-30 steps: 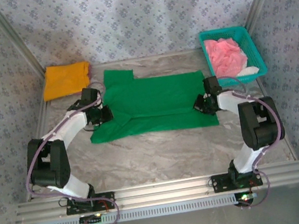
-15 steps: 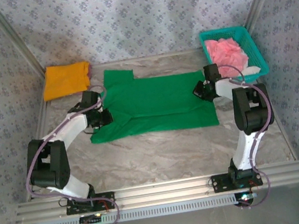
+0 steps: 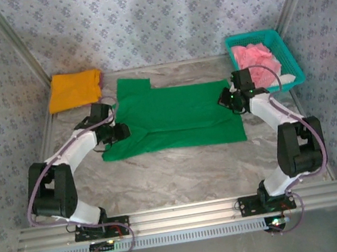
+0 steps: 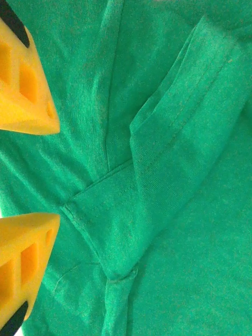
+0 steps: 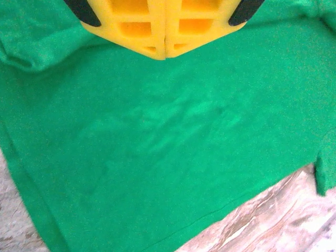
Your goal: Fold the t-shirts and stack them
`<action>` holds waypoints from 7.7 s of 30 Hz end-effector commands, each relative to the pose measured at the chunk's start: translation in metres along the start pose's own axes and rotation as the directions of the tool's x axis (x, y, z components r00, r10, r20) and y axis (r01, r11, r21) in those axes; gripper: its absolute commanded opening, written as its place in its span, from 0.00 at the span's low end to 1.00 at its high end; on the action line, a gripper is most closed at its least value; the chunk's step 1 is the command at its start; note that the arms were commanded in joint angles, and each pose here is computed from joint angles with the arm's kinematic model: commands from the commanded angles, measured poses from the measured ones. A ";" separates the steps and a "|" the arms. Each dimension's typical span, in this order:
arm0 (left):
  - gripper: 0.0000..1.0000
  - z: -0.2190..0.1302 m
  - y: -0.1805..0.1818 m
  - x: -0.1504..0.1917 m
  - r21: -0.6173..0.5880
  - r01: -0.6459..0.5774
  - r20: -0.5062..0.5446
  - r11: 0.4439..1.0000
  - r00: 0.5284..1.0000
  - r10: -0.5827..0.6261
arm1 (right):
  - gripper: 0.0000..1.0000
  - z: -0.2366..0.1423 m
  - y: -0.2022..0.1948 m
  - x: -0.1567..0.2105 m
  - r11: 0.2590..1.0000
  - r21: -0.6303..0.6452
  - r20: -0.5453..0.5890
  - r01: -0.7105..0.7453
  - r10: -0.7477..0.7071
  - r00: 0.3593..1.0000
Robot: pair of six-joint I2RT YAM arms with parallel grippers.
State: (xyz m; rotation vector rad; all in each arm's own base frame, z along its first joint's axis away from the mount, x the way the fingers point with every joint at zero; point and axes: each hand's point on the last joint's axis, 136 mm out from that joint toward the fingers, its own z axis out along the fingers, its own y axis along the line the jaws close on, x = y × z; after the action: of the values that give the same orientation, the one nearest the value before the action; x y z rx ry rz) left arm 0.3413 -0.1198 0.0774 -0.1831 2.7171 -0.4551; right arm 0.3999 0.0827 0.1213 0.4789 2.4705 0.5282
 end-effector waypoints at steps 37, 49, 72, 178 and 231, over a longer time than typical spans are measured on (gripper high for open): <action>0.00 0.047 -0.045 -0.041 0.024 -0.091 -0.030 0.996 0.995 0.092 | 0.09 -0.011 -0.008 0.002 0.999 0.031 0.018 0.010 -0.011 1.000; 0.00 0.050 -0.048 -0.061 -0.028 -0.151 -0.052 0.988 0.987 0.149 | 0.09 -0.010 -0.010 0.006 1.000 0.012 0.003 0.000 0.000 1.000; 0.55 0.040 0.008 -0.055 -0.052 0.073 0.058 0.996 0.996 -0.070 | 0.50 -0.027 0.086 0.030 0.899 -0.212 0.093 0.384 -0.372 0.923; 0.46 0.022 -0.081 -0.078 -0.063 -0.094 0.149 0.994 0.984 0.103 | 0.86 -0.083 0.103 0.048 0.769 -0.166 0.384 0.617 -0.526 0.759; 0.38 0.065 -0.028 -0.024 -0.113 0.034 0.003 0.993 0.999 -0.034 | 0.92 -0.084 0.147 0.103 0.514 -0.269 0.455 0.814 -0.677 0.578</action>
State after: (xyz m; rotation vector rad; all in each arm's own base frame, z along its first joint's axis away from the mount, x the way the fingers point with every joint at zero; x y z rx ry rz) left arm 0.3862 -0.1612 0.0323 -0.2220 2.7737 -0.2704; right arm 0.3083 0.2224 0.2040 -0.6244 1.9251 0.5363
